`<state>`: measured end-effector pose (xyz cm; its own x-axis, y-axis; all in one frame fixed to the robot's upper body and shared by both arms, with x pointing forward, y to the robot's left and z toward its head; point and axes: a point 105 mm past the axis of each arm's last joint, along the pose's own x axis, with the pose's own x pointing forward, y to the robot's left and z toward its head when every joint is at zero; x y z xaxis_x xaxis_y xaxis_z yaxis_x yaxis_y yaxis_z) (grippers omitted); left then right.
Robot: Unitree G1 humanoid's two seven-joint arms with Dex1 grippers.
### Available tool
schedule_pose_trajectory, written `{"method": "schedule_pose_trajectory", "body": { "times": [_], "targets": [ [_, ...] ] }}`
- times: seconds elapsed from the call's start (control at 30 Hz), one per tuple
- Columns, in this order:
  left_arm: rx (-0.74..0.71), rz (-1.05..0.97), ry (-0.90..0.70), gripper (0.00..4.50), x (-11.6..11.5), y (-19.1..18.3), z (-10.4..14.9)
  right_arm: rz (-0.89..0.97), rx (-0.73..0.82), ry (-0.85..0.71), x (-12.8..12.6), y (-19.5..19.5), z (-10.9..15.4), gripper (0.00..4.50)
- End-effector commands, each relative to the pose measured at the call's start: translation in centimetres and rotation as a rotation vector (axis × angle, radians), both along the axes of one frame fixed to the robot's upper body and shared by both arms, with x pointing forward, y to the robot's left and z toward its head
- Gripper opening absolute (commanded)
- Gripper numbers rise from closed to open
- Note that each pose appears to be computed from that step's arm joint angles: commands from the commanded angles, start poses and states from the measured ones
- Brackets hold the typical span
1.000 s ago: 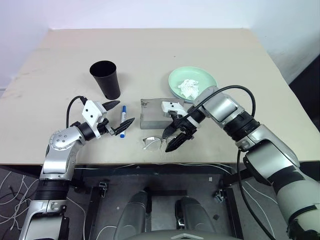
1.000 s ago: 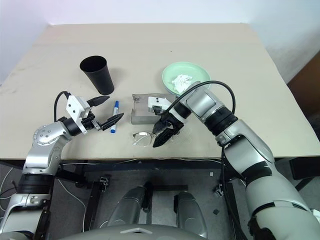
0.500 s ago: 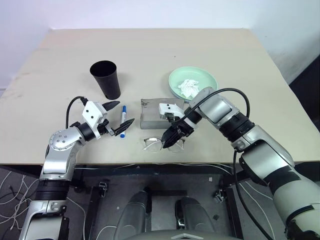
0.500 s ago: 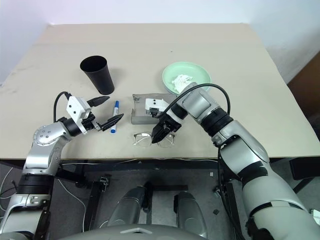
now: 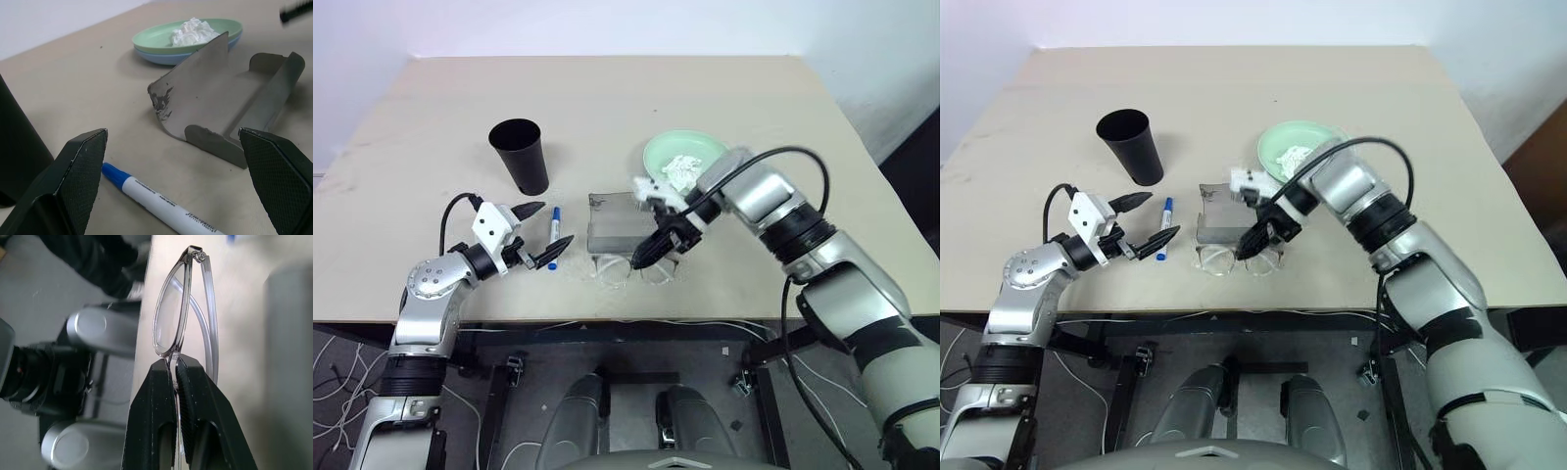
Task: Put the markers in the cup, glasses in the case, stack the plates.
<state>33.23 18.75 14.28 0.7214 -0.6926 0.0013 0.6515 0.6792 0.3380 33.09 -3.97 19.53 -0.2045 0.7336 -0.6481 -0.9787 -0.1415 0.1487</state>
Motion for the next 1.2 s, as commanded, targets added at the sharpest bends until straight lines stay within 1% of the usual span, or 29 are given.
{"method": "schedule_pose_trajectory", "body": {
  "times": [0.03,0.1,0.17,0.33,0.4,0.53,0.67,0.87,0.97,1.2],
  "targets": [
    [0.001,0.028,-0.065,4.5,-0.4,0.8,2.0,0.026,0.103,-0.129,0.9,0.5,3.8,0.04],
    [0.001,0.038,-0.066,4.5,-0.7,0.9,2.1,0.014,0.136,-0.201,2.0,0.7,4.6,0.04],
    [0.002,0.044,-0.067,4.5,-0.9,1.0,2.2,-0.023,0.146,-0.277,3.5,0.8,4.7,0.04],
    [0.005,0.068,-0.067,4.5,-1.5,1.3,2.3,-0.115,0.158,-0.394,6.4,1.6,3.9,0.04],
    [0.007,0.075,-0.066,4.5,-1.7,1.4,2.3,-0.146,0.143,-0.398,7.0,1.7,3.4,0.04],
    [0.009,0.091,-0.064,4.5,-2.0,1.7,2.2,-0.148,0.102,-0.4,7.3,1.5,2.2,0.04],
    [0.013,0.109,-0.06,4.5,-2.4,2.4,1.9,-0.145,-0.025,-0.408,7.6,0.4,-0.5,0.04],
    [0.013,0.117,-0.055,4.5,-2.6,2.8,1.5,-0.133,-0.093,-0.392,7.5,0.1,-2.5,0.04],
    [0.013,0.118,-0.055,4.5,-2.5,2.8,1.4,-0.104,-0.1,-0.349,7.0,0.1,-3.0,0.04],
    [0.013,0.114,-0.056,4.5,-2.3,2.5,1.4,-0.045,-0.101,-0.277,6.0,0.2,-3.1,0.04]
  ]
}}
